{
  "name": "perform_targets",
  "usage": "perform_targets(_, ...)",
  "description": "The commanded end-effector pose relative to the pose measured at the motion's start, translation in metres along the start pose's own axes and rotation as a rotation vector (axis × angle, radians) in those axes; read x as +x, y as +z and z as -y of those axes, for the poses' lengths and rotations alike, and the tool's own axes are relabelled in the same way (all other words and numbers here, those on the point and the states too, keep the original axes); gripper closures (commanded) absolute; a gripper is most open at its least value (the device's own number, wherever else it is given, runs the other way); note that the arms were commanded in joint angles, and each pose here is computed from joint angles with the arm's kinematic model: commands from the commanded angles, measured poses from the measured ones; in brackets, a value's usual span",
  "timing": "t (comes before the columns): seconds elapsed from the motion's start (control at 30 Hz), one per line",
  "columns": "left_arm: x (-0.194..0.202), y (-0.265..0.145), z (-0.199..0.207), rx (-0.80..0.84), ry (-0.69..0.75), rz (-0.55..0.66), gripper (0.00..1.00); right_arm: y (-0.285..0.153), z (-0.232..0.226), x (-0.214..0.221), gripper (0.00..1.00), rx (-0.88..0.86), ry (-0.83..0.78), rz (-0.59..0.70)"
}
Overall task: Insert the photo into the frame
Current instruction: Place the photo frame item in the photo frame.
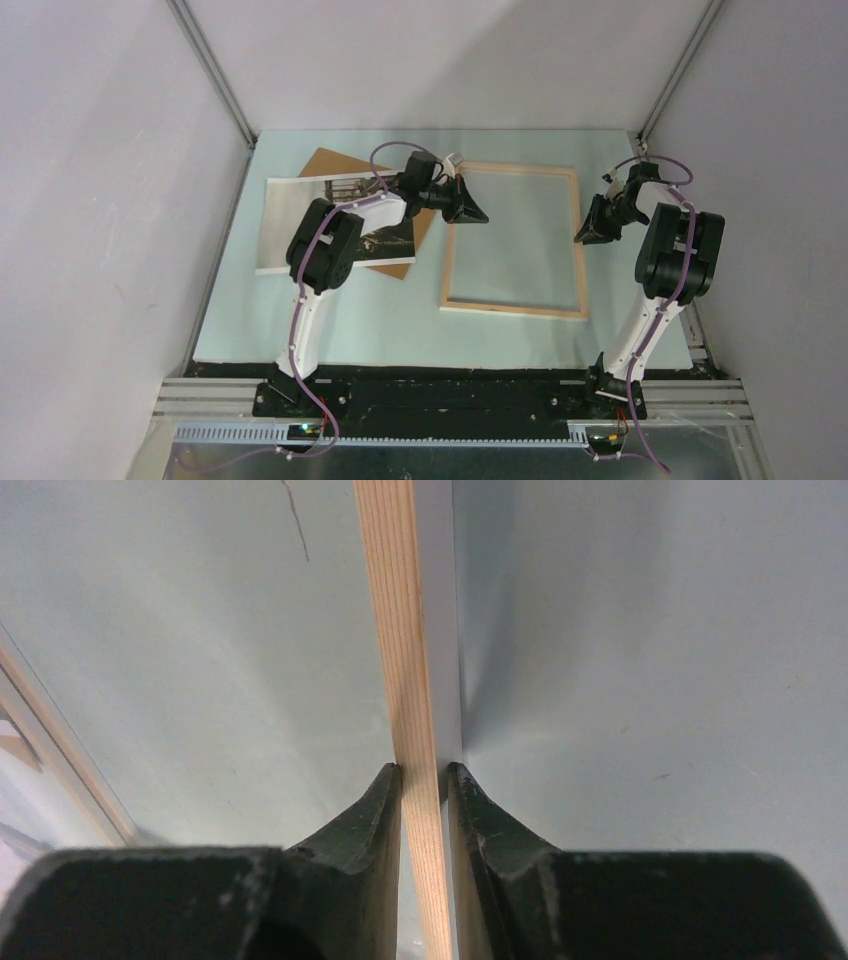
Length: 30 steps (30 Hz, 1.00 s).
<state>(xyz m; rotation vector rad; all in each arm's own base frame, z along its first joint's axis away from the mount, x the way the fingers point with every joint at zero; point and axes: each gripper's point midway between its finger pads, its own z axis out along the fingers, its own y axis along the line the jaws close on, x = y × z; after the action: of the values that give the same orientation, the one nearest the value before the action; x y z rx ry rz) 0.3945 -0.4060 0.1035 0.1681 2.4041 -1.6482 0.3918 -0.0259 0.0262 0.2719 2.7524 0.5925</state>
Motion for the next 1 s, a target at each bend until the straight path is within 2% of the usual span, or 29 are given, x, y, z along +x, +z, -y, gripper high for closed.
perform_targets(0.0, 0.008, 0.017, 0.015, 0.03, 0.077, -0.027, 1.0, 0.016, -0.007, 0.008, 0.96, -0.008, -0.021, -0.037)
perform_targets(0.77, 0.012, 0.021, -0.019, -0.11, 0.044, -0.043, 1.0, 0.017, -0.009, 0.01, 0.96, -0.007, -0.029, -0.047)
perform_targets(0.97, 0.012, 0.021, -0.024, -0.133, 0.041, -0.043, 0.97, 0.017, -0.009, 0.009, 0.96, -0.004, -0.033, -0.044)
